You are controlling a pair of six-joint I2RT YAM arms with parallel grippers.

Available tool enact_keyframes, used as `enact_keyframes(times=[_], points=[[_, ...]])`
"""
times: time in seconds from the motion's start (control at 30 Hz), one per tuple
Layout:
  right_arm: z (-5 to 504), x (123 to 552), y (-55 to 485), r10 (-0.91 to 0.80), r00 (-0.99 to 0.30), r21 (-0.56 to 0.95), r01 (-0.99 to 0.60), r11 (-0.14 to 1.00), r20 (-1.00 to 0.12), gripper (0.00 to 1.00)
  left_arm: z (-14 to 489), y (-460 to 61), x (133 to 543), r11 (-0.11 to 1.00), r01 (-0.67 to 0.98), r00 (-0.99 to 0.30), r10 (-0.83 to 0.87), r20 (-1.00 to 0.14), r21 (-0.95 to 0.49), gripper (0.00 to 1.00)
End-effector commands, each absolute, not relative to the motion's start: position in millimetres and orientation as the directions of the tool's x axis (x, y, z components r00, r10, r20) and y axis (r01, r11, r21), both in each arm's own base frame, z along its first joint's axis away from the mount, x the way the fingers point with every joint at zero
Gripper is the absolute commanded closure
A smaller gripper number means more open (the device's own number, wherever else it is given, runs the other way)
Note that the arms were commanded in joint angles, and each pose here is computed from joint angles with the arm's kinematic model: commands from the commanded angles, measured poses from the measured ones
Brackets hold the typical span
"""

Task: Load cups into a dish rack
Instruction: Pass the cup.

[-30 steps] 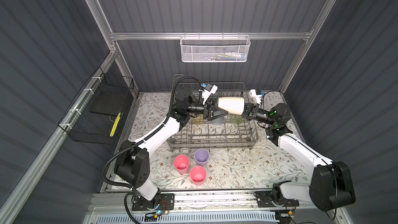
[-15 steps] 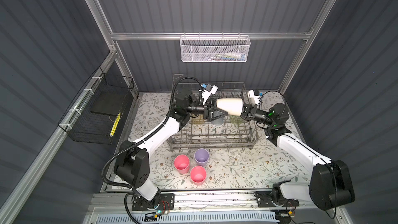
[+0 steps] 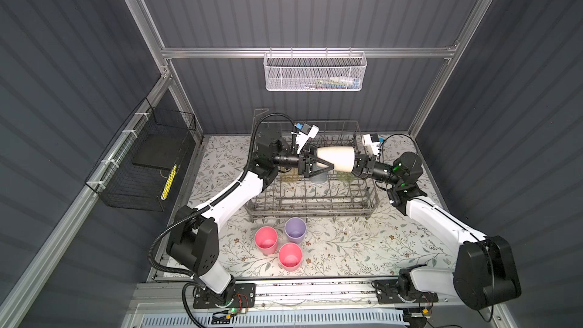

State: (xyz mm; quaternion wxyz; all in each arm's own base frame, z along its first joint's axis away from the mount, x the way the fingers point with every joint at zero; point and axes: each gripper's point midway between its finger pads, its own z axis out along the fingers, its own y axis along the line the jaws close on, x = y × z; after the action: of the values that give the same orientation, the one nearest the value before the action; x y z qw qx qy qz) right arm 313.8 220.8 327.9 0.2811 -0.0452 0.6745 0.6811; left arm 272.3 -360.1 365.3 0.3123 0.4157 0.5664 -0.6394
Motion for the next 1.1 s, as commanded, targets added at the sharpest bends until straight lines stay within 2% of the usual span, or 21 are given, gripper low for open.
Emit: enact_keyframes(times=[0.0, 0.37, 0.53, 0.87, 1.07], points=[[333.2, 304.8, 221.2, 0.308, -0.825, 0.876, -0.478, 0.067, -0.474, 0.96, 384.5, -355.5, 261.6, -0.184, 0.895, -0.404, 0.05, -0.914, -0.406, 0.09], [330.9, 302.6, 222.9, 0.298, -0.828, 0.876, -0.477, 0.072, -0.475, 0.96, 381.9, -356.4, 262.5, -0.185, 0.893, -0.408, 0.056, -0.911, -0.411, 0.15], [329.4, 300.4, 225.4, 0.287, -0.832, 0.877, -0.476, 0.069, -0.474, 0.96, 381.8, -356.3, 262.9, -0.181, 0.894, -0.408, 0.055, -0.912, -0.41, 0.11], [325.1, 298.8, 227.3, 0.28, -0.837, 0.88, -0.47, 0.074, -0.47, 0.96, 378.2, -357.0, 263.3, -0.184, 0.889, -0.416, 0.063, -0.907, -0.42, 0.1], [326.2, 298.9, 228.1, 0.28, -0.835, 0.878, -0.473, 0.074, -0.474, 0.96, 377.0, -357.2, 263.8, -0.183, 0.888, -0.417, 0.064, -0.906, -0.422, 0.2]])
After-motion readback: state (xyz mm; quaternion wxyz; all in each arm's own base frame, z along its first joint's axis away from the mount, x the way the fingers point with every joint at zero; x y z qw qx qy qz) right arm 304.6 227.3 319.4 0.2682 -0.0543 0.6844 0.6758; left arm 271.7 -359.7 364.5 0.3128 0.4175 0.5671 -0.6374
